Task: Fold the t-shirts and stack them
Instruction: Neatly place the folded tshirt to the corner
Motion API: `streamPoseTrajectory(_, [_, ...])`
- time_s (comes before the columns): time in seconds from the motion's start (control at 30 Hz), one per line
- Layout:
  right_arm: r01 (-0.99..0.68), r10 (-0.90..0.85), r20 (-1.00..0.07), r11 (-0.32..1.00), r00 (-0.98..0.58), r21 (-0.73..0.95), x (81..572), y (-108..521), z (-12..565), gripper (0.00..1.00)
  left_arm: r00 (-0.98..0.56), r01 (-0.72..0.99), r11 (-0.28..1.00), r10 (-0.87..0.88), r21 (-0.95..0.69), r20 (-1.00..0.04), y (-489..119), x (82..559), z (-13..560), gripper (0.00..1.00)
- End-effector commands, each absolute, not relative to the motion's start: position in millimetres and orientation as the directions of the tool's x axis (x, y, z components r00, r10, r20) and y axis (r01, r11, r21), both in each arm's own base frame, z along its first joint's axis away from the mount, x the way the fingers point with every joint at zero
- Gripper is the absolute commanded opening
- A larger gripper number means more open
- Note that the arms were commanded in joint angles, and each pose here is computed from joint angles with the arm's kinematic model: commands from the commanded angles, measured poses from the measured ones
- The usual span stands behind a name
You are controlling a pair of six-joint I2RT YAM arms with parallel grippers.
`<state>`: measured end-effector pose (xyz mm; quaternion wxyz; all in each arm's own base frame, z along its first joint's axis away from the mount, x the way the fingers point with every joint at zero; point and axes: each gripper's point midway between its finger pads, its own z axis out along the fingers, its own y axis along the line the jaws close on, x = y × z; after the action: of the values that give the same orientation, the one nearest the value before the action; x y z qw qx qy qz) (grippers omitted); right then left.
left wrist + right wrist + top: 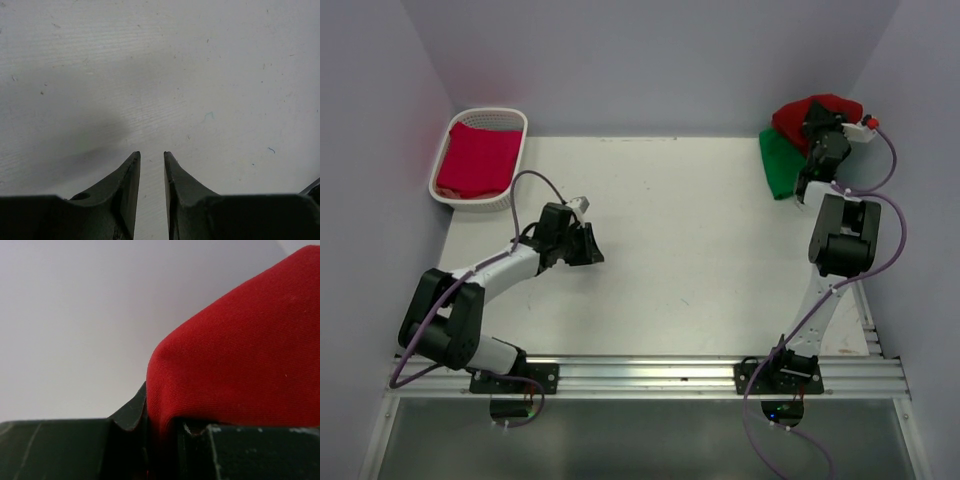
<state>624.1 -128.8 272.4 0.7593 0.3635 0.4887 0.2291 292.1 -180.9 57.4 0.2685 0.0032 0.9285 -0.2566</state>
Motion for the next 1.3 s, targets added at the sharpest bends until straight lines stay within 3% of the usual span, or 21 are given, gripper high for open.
streamPoseTrajectory(0.0, [-0.002, 0.698, -0.547, 0.618, 0.462, 0.786, 618, -136, 255, 0.0, -0.831, 0.19, 0.85, -0.127, -0.491, -0.542, -192, 307, 72, 0.29])
streamPoseTrajectory(0.13, [0.073, 0.723, -0.554, 0.581, 0.412, 0.811, 613, -136, 194, 0.0, -0.833, 0.191, 0.846, -0.128, -0.497, -0.539, -193, 306, 71, 0.28])
streamPoseTrajectory(0.33, [0.039, 0.829, -0.409, 0.428, 0.382, 0.903, 616, -139, 150, 0.0, -0.835, 0.195, 0.844, -0.125, -0.5, -0.537, -193, 302, 68, 0.27])
streamPoseTrajectory(0.5, [-0.049, 0.845, -0.368, 0.418, 0.387, 0.907, 633, -140, 192, 0.0, -0.827, 0.196, 0.853, -0.121, -0.483, -0.55, -189, 302, 73, 0.27])
streamPoseTrajectory(0.63, [-0.215, 0.851, -0.348, 0.453, 0.393, 0.865, 644, -139, 254, 0.0, -0.825, 0.192, 0.855, -0.125, -0.481, -0.551, -188, 301, 74, 0.27])
streamPoseTrajectory(0.77, [-0.374, 0.897, -0.218, 0.367, 0.384, 0.852, 642, -142, 275, 0.0, -0.822, 0.192, 0.855, -0.128, -0.482, -0.555, -189, 304, 77, 0.27])
streamPoseTrajectory(1.0, [-0.225, 0.913, -0.221, 0.308, 0.343, 0.924, 657, -148, 176, 0.0, -0.826, 0.187, 0.864, -0.119, -0.468, -0.55, -187, 305, 75, 0.26])
streamPoseTrajectory(1.07, [-0.147, 0.905, -0.266, 0.328, 0.332, 0.933, 664, -149, 154, 0.0, -0.83, 0.186, 0.863, -0.119, -0.47, -0.546, -187, 305, 74, 0.26])
streamPoseTrajectory(1.27, [-0.001, 0.911, -0.29, 0.304, 0.295, 0.953, 666, -151, 128, 0.0, -0.835, 0.182, 0.856, -0.125, -0.483, -0.536, -191, 307, 72, 0.25])
